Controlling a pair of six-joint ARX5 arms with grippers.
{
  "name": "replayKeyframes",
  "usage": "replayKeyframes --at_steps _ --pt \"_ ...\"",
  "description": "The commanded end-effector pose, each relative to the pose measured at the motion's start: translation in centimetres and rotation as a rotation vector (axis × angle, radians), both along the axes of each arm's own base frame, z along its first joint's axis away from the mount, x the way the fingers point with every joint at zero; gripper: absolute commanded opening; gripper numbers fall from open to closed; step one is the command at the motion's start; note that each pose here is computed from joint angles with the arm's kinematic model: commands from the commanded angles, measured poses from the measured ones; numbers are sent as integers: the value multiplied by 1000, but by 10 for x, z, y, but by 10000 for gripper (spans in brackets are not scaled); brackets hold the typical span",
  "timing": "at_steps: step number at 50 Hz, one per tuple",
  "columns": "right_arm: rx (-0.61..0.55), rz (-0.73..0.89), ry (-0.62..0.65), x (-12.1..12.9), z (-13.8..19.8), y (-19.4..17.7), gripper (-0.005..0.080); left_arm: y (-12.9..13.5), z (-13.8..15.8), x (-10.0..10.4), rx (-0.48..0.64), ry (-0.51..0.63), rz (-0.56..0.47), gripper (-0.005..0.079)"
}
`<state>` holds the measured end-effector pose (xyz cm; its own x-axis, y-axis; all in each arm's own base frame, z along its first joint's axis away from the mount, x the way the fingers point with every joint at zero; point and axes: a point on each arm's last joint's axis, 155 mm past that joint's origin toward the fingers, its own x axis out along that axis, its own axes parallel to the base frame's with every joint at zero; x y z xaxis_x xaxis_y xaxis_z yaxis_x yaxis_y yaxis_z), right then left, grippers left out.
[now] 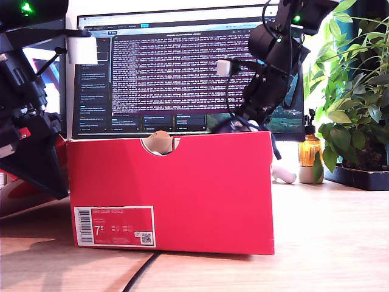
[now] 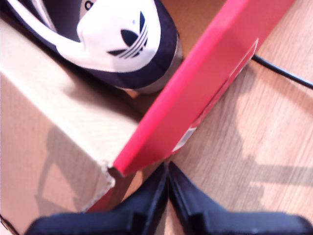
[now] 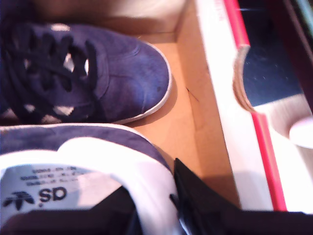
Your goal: Pack the blue shoes by picking the first shoe and placing it inside the red shoebox, left side, then picking and rotating the second shoe and placing it in the shoebox
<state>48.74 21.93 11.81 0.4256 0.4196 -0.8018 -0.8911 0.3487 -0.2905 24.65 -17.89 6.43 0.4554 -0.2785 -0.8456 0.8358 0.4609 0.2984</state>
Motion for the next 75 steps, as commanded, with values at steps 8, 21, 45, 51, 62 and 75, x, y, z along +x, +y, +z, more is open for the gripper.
replayKeyframes --at_steps 8,21,45,51,62,75 --pt "-8 18 -28 5 2 3 -11 -1 -2 1 7 7 -6 -19" --pt "-20 18 3 1 -9 3 -11 -2 -1 1 6 6 -6 -19" --pt "-101 -1 -14 8 -33 11 232 -2 -2 0 5 8 -4 -19" --pt "-143 -49 -40 11 -28 5 258 -2 -2 1 4 9 -2 -19" --pt "-137 -49 -82 13 11 9 255 -2 -2 0 1 11 -5 -19" --pt "-152 -63 -21 -2 48 3 255 -2 -2 0 1 11 -5 -19"
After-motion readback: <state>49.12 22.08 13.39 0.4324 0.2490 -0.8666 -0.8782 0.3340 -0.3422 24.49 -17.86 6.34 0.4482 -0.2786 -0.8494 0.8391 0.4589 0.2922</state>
